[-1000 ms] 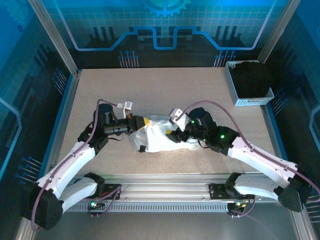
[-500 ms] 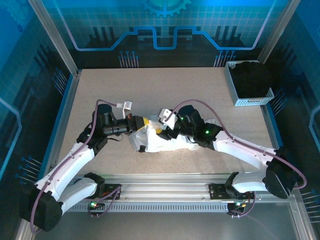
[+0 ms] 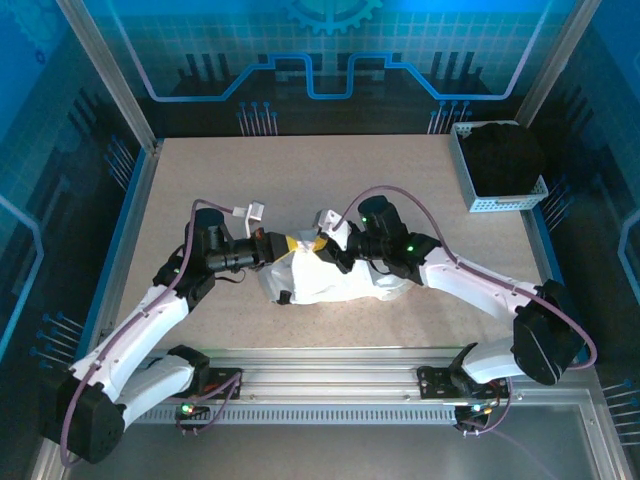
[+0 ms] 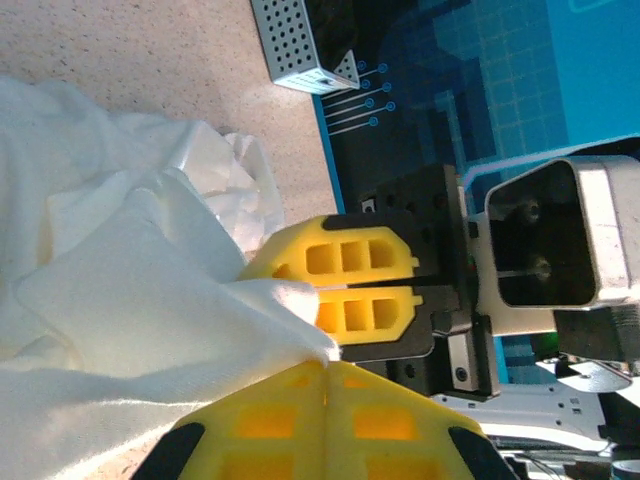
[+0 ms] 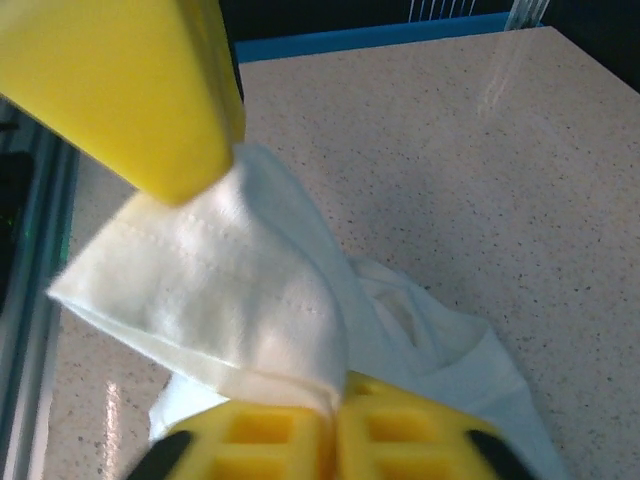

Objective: Fold the inside-out t-shirt

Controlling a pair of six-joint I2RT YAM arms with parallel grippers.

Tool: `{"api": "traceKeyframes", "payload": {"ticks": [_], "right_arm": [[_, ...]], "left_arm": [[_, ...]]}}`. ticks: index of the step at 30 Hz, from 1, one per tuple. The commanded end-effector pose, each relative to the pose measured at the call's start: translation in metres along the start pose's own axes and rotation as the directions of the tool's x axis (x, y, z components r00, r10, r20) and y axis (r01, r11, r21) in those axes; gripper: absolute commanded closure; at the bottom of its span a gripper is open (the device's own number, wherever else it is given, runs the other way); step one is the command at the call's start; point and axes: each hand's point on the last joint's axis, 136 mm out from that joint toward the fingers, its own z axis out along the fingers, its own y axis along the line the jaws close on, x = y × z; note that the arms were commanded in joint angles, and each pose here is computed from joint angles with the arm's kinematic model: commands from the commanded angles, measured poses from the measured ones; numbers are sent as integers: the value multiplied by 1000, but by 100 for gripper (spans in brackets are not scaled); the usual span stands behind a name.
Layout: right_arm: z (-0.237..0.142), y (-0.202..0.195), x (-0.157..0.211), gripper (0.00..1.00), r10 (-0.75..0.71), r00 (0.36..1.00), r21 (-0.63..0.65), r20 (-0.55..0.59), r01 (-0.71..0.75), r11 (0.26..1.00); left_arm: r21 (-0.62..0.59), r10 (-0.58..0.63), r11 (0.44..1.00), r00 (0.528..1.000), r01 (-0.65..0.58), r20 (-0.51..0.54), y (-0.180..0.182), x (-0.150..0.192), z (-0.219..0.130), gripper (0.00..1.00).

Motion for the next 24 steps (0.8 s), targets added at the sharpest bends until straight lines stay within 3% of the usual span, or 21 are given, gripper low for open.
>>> {"api": "traceKeyframes", "payload": {"ticks": [1,6,9,13,16,19,22,24], "right_arm": [[-13,3,-16,100,-14,998,-23,54,15,1000],[-25,7,-12,100,9,999,-44,53,-7,999],[-35,8,-12,100,34,998,-68,56,-30,997],[-44,9,-13,100,69,997,-106,46,-64,992],[-46,2,-15,100,126,992,-118,19,-123,985],[-48,2,-17,100,167,986,-151,0,-165,975],[-49,3,-19,100,185,983,-169,-8,-183,968],[-50,4,-18,100,183,983,-168,-15,-183,969]], "left_arm": [[-37,84,996,995,-82,49,-5,-7,-7,100],[-147,304,948,943,-284,134,2,-19,-21,68],[-246,507,855,838,-457,203,-4,-28,-37,57],[-215,743,664,599,-716,298,-43,-24,-45,51],[-172,863,449,376,-877,338,-70,-7,-43,44],[-194,951,204,147,-960,272,-73,7,-32,36],[-146,985,-30,-54,-989,165,-63,20,-14,30],[-103,980,-152,-163,-983,115,-57,28,-5,27]]}}
